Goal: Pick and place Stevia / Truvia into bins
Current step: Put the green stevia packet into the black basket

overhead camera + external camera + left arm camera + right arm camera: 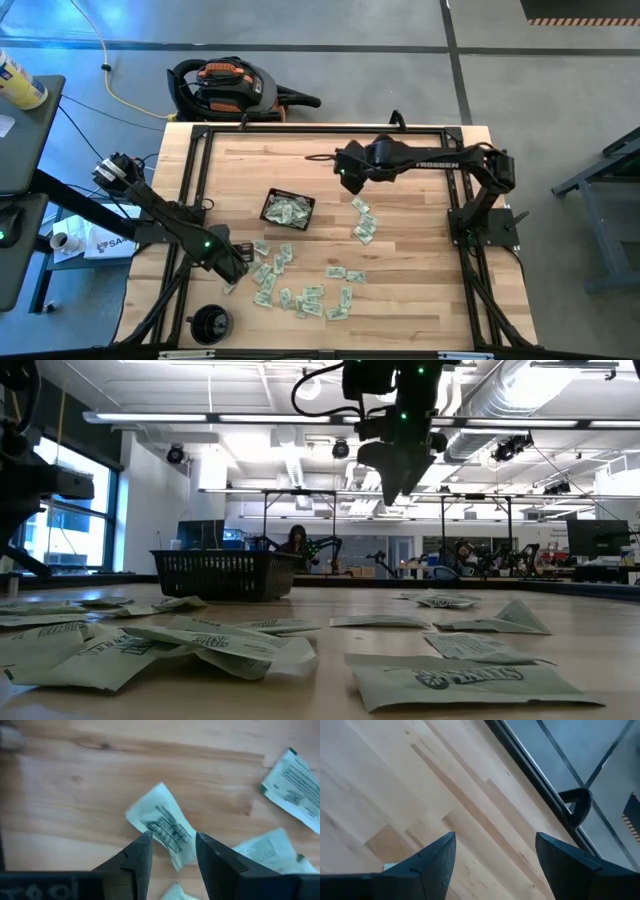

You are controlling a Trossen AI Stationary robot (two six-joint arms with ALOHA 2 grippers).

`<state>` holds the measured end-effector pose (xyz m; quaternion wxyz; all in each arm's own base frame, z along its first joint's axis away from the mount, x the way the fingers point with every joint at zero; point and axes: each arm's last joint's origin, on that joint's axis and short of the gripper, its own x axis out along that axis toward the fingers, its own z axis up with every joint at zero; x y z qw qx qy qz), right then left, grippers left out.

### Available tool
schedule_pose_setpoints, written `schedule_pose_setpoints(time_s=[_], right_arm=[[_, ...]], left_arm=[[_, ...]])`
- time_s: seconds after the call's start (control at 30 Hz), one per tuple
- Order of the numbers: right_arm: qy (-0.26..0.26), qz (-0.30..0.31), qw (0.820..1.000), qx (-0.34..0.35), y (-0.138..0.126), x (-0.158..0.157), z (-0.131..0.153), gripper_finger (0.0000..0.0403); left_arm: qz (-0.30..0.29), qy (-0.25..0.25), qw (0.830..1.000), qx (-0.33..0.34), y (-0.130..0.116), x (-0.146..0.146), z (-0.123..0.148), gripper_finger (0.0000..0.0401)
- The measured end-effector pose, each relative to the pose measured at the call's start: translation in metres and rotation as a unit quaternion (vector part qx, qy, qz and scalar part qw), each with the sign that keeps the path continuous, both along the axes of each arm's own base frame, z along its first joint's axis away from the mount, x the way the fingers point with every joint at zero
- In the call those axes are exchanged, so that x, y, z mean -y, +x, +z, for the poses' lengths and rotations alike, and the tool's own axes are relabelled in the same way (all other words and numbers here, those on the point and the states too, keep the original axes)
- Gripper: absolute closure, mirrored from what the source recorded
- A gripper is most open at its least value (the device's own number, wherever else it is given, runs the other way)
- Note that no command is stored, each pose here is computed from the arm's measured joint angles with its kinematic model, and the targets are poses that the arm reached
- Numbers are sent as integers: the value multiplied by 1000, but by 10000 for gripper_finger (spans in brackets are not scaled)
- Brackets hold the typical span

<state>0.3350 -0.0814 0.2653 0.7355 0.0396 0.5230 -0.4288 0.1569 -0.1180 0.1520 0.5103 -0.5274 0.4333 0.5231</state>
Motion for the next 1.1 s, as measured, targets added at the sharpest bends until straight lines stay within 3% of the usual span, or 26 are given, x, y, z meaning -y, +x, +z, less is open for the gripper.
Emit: schedule_pose_setpoints(time_s=[0.33,0.43,0.6,0.67,0.87,1.0,1.1], right_arm=[[-12,16,1000,9,3,15,2,139],[-13,18,1000,4,2,19,2,139],[-14,18,1000,-4,0,25,2,139],[-13,19,1000,-10,-1,27,1,139],[-15,28,999,-28,-3,28,1,139],[-29,38,998,-47,-4,28,1,139],[-31,43,997,-62,-6,28,1,139]], left_arm=[[-17,26,999,-39,2,-7,-25,225],[-25,33,998,-46,6,-12,-23,257],[-71,94,992,-45,10,-32,-21,360],[-84,97,991,-43,12,-38,-18,377],[-116,165,979,8,27,-51,28,359],[-155,268,950,51,37,-65,71,376],[-192,311,930,42,45,-82,84,376]])
